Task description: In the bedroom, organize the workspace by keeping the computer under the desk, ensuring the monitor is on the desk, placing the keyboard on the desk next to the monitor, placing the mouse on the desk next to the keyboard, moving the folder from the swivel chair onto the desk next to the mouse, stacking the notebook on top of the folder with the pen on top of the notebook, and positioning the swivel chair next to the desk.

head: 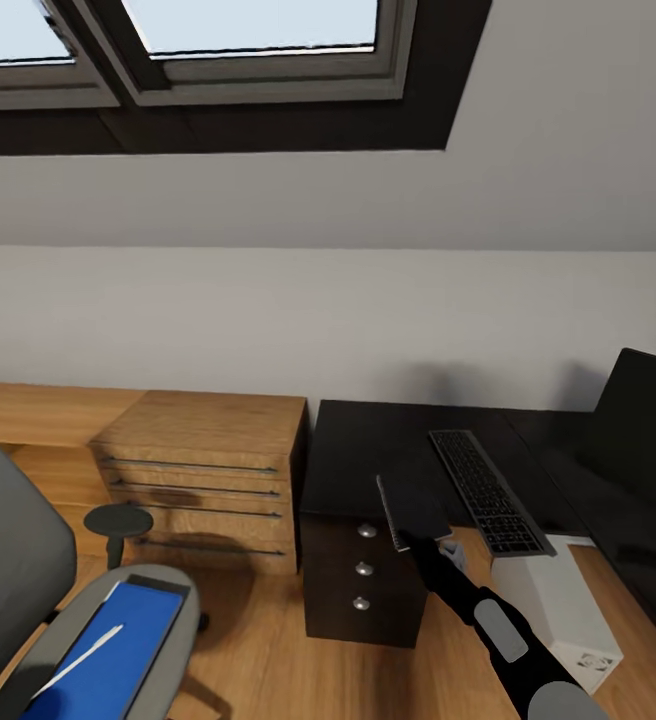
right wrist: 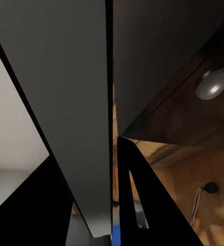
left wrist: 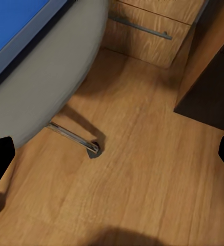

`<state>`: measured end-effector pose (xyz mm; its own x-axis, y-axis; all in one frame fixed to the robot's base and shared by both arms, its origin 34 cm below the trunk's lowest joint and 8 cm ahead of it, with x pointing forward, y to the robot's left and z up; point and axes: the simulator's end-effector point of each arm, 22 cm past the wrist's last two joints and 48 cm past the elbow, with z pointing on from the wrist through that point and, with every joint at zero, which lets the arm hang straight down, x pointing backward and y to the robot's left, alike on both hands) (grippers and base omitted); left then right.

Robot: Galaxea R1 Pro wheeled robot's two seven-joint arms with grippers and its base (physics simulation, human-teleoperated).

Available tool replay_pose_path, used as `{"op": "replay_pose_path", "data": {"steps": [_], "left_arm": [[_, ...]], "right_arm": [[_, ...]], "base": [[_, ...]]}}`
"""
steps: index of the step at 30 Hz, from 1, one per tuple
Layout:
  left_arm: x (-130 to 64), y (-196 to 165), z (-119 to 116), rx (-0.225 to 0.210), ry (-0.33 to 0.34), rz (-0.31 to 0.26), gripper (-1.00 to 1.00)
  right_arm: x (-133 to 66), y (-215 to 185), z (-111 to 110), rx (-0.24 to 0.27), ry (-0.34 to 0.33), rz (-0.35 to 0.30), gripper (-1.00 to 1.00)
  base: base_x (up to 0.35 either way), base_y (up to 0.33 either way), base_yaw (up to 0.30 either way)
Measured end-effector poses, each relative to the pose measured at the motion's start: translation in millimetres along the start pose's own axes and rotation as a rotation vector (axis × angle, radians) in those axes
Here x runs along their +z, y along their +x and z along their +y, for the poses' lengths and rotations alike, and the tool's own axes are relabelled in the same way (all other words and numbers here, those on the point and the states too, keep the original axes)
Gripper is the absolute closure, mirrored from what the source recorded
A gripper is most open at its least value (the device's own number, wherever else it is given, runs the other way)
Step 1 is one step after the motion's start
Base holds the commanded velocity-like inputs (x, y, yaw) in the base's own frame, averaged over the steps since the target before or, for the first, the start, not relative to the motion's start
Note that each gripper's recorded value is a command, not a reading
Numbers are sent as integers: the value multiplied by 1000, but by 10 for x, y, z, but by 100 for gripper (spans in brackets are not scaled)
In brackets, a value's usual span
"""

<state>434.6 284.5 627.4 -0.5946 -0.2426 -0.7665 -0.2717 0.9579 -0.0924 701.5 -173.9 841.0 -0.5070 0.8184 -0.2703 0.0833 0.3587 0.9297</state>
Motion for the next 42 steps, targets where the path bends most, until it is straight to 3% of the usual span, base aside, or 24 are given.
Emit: {"op": "replay_pose_path", "data": {"steps": [42], "left_arm": [[1, 0, 1, 0, -1, 0, -100]], "right_arm": [[11, 26, 16, -2, -4, 4, 100]], "base": [[29, -21, 0]]}}
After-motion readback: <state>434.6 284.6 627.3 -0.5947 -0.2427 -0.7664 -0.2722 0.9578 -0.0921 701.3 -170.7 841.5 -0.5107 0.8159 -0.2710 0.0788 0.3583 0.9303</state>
